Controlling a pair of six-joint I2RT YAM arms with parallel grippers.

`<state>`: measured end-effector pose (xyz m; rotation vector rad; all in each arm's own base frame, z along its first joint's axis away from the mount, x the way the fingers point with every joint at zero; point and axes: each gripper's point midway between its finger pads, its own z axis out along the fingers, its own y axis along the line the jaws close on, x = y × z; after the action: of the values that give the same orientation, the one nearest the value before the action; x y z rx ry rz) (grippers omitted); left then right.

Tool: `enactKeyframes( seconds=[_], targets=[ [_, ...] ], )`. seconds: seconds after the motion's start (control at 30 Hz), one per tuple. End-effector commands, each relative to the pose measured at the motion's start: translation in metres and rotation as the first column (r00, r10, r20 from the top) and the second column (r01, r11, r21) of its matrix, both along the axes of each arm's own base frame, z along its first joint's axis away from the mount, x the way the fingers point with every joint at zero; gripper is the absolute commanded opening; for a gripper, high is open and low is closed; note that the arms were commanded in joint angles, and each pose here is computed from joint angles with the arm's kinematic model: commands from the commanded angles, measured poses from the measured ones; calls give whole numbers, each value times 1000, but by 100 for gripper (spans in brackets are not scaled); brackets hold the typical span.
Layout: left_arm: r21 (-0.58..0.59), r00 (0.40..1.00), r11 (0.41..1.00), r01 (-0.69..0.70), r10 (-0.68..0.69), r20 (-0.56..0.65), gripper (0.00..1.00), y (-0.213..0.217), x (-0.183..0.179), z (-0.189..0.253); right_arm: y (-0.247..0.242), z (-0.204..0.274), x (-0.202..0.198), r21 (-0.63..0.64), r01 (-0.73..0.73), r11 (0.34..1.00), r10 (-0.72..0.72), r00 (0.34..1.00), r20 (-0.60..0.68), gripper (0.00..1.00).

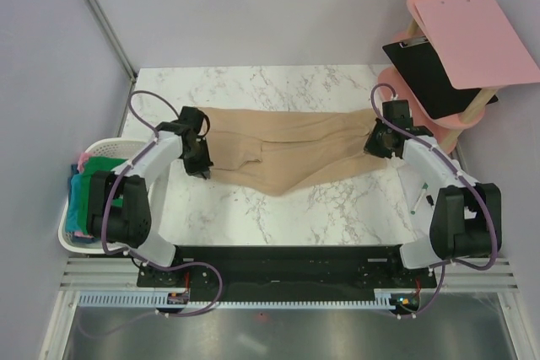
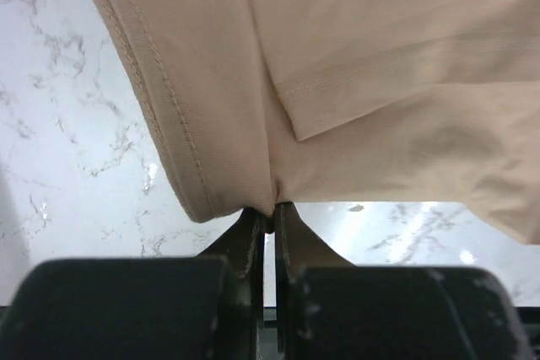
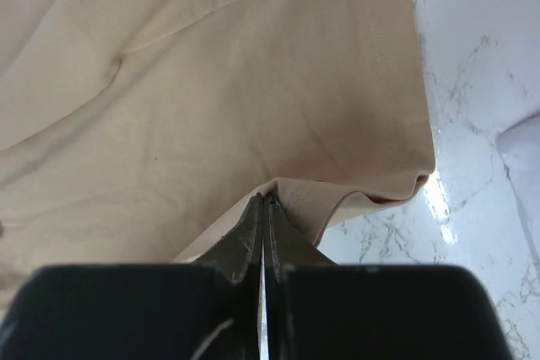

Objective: Fold and stack the t-shirts
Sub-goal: Fold the other side of the tshirt into a rectangle

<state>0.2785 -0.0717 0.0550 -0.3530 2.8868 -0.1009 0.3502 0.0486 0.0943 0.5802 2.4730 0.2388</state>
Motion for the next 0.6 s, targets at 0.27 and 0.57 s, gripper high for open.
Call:
enactKeyframes(
  seconds=[0.27, 0.57],
  targets=[
    [-152, 969, 987, 56, -17, 248, 2, -41, 109, 76, -4, 32, 84, -67, -6, 998, 18, 982, 186, 0],
    [-186, 959, 982, -18, 70, 274, 2, -38, 187, 61, -8, 21, 136, -87, 34, 996, -15, 977, 212, 0]
  ],
)
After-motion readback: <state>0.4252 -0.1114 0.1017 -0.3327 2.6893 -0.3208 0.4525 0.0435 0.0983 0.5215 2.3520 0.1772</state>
